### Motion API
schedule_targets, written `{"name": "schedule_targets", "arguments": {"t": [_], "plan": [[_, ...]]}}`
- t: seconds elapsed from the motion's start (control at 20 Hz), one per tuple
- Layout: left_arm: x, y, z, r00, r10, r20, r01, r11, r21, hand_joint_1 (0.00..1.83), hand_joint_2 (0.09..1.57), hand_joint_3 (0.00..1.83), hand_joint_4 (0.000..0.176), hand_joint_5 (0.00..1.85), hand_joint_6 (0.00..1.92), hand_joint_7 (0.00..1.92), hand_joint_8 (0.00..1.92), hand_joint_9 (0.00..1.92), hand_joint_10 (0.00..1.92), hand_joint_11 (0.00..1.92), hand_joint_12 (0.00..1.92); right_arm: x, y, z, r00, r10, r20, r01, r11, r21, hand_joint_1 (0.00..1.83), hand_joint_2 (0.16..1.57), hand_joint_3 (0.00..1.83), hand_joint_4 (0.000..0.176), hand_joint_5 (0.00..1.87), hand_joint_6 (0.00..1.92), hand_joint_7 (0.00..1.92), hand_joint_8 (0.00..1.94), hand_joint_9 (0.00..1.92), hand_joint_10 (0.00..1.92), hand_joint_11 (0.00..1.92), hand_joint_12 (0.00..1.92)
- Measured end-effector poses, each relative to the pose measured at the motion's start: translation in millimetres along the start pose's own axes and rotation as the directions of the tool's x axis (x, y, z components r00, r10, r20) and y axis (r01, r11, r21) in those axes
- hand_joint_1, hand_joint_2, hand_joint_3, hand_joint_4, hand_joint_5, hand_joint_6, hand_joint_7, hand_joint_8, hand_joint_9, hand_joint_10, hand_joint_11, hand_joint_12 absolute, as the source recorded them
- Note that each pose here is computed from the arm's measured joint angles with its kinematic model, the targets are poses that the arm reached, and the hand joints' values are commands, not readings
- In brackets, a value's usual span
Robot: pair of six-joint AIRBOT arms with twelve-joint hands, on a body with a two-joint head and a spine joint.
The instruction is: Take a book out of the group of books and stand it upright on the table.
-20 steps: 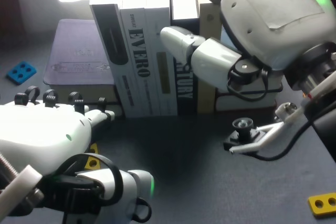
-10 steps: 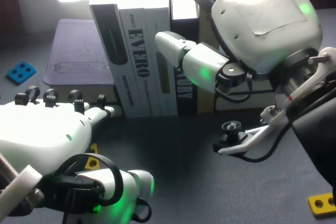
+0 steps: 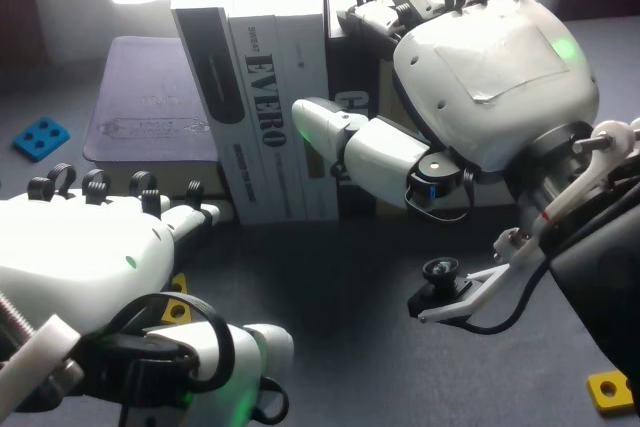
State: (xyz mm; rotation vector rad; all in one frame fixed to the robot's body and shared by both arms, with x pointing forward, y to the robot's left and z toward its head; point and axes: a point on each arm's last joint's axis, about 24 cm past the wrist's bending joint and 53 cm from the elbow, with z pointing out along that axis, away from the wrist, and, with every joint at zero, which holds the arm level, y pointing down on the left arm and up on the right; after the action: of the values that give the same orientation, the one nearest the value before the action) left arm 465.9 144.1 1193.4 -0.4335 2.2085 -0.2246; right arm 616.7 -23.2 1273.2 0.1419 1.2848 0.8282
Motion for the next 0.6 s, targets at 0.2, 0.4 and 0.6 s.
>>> {"name": "schedule_targets", "arguments": {"t": [0.2, 0.4, 0.6], "plan": [[-0.1, 0.0, 0, 1.0, 0.0, 0.0, 0.0, 1.0, 0.0, 0.0, 1.3, 0.0, 0.055, 0.0, 0.0, 0.0, 0.0, 0.0, 0.0, 0.0, 0.0, -1, 0.6, -6, 1.0, -0.024, -0.006, 0.024, 1.0, -0.006, 0.0, 1.21, 0.01, 0.0, 0.61, 0.16, 0.04, 0.01, 0.0, 0.0, 0.0, 0.0], [-0.2, 0.0, 0, 1.0, 0.0, 0.001, 0.0, 1.0, 0.0, 0.0, 1.3, 0.0, 0.06, 0.0, 0.0, 0.0, 0.0, 0.0, 0.0, 0.0, 0.0, -2, 3.7, -13, 0.999, -0.035, -0.02, 0.034, 0.999, -0.014, 0.0, 1.21, 0.01, 0.0, 0.61, 0.16, 0.01, 0.0, 0.0, 0.0, 0.0, 0.0], [-0.6, -0.3, 0, 1.0, 0.0, 0.002, 0.0, 1.0, 0.001, 0.0, 1.29, 0.0, 0.065, 0.0, 0.0, 0.0, 0.0, 0.0, 0.0, 0.0, 0.0, 3, 9.8, -23, 0.998, -0.049, -0.037, 0.048, 0.998, -0.033, 0.0, 1.21, 0.01, 0.0, 0.6, 0.15, 0.03, 0.01, 0.0, 0.0, 0.0, 0.0]]}}
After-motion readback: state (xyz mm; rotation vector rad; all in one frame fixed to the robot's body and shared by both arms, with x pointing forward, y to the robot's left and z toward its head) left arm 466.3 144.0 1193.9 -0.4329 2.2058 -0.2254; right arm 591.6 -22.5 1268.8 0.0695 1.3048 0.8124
